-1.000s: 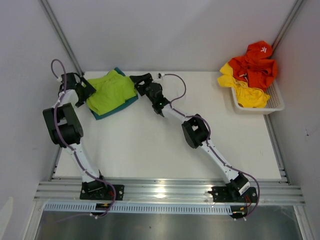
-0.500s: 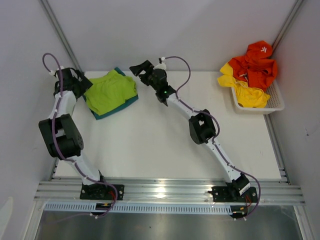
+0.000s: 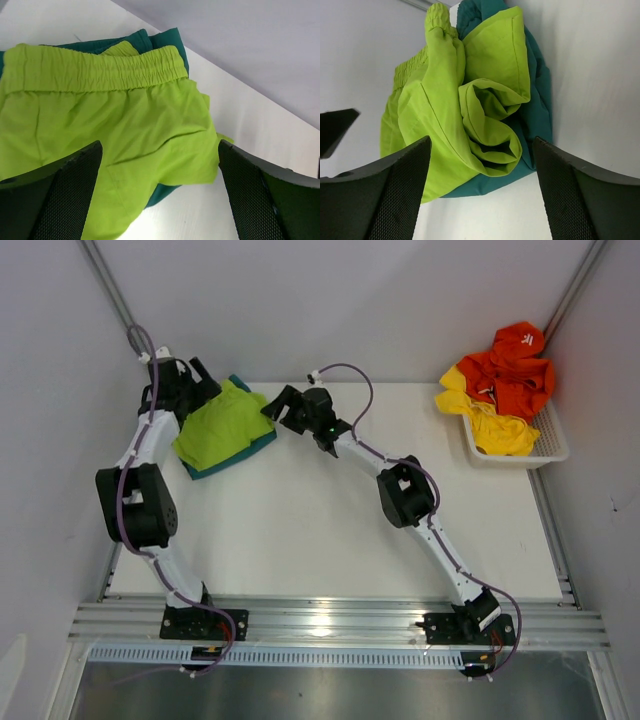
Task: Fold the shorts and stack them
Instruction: Neatly place the folded shorts to the corner
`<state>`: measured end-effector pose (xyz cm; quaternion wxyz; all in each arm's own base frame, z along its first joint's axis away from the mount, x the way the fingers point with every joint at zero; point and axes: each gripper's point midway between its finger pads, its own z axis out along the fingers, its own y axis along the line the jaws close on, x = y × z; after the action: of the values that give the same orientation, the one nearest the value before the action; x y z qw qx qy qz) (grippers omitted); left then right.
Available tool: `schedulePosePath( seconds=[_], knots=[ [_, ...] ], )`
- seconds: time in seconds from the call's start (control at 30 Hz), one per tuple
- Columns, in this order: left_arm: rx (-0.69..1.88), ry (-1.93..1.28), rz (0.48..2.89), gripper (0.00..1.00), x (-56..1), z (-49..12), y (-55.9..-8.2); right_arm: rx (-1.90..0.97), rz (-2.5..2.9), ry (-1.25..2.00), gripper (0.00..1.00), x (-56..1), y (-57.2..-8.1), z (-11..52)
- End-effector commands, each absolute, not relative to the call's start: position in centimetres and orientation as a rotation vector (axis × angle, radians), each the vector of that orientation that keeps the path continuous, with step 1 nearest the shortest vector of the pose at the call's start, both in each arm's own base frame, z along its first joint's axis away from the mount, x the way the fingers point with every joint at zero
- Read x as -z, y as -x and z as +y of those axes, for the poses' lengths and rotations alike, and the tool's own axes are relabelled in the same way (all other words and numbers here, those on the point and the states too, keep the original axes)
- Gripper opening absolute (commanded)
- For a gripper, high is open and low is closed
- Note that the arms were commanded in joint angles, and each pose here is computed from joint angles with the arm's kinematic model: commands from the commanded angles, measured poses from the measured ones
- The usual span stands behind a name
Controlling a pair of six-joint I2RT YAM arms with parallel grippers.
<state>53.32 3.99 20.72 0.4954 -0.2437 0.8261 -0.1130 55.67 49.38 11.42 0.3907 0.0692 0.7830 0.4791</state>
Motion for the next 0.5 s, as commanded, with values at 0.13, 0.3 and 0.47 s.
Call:
schedulePosePath(
  seconds=[0.13, 0.3, 0.47],
  knots=[
    [0.404, 0.544, 2.02, 0.99, -17.4, 2.5, -57.2, -1.283, 1.941, -0.081, 0.75, -13.1, -55.0, 50.9],
    [0.406, 0.552, 2.036, 0.99, -16.0, 2.6, -57.9, -1.29, 1.983, -0.07, 0.75, -11.5, -54.1, 51.5],
    [0.4, 0.535, 2.043, 0.99, -15.3, 2.6, -58.3, -1.298, 1.988, -0.049, 0.72, -11.1, -53.2, 52.3]
  ],
)
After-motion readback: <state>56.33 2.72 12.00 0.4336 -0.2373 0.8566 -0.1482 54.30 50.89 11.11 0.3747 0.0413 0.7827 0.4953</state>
